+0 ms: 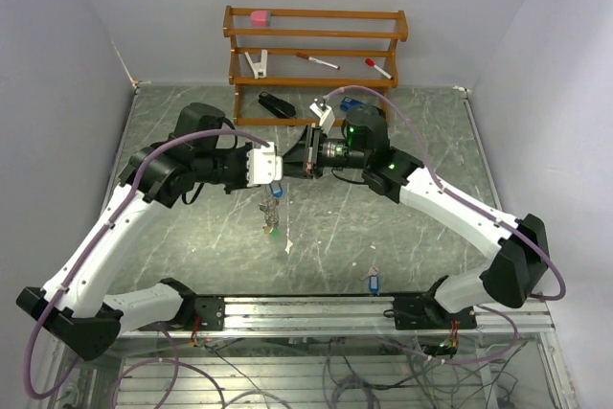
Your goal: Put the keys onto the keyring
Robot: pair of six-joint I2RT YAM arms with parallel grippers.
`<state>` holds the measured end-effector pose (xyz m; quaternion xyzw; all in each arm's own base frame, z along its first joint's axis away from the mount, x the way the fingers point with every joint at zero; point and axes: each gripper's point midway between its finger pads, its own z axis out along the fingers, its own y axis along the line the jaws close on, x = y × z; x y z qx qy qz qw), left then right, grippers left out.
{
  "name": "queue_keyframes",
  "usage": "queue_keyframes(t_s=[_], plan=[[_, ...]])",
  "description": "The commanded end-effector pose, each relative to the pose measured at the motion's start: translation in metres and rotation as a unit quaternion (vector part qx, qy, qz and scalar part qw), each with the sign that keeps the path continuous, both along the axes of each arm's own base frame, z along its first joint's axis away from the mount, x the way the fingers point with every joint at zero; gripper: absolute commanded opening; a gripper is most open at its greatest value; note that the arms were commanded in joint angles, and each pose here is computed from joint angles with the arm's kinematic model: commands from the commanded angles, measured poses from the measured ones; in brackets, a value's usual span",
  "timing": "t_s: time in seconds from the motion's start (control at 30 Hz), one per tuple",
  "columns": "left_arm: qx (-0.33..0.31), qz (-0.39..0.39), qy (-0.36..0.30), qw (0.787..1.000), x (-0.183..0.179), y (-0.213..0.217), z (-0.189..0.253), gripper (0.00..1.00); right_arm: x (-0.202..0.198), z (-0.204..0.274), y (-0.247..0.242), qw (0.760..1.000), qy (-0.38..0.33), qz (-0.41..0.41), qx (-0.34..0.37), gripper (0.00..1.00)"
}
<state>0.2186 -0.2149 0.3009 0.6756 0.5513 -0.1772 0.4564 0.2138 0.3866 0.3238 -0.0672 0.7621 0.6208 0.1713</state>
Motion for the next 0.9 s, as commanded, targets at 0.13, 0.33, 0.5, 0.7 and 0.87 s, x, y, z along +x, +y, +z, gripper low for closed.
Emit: queue_keyframes(t_s=[0.13, 0.33, 0.5, 0.7, 0.87], plan=[[0.05, -0.001, -0.085, 0.995, 0.013, -0.004, 0.026, 0.07, 0.005, 0.009, 0.028, 1.0, 0.0, -0.007, 0.03, 0.0], [0.044, 0.027, -0.094, 0.994, 0.017, -0.001, 0.033, 0.16, 0.005, 0.017, 0.027, 0.999, -0.018, -0.003, 0.027, 0.0], [0.011, 0.048, -0.104, 0.993, 0.019, -0.001, 0.04, 0.34, 0.002, 0.017, 0.021, 0.999, -0.019, 0.002, 0.034, 0.0], [-0.019, 0.057, -0.103, 0.993, 0.015, 0.0, 0.051, 0.4, 0.0, 0.022, 0.015, 0.999, -0.028, 0.006, 0.035, 0.0], [-0.06, 0.102, -0.115, 0.986, 0.024, 0.013, 0.057, 0.41, -0.003, 0.028, 0.01, 0.998, -0.037, 0.018, 0.038, 0.0]])
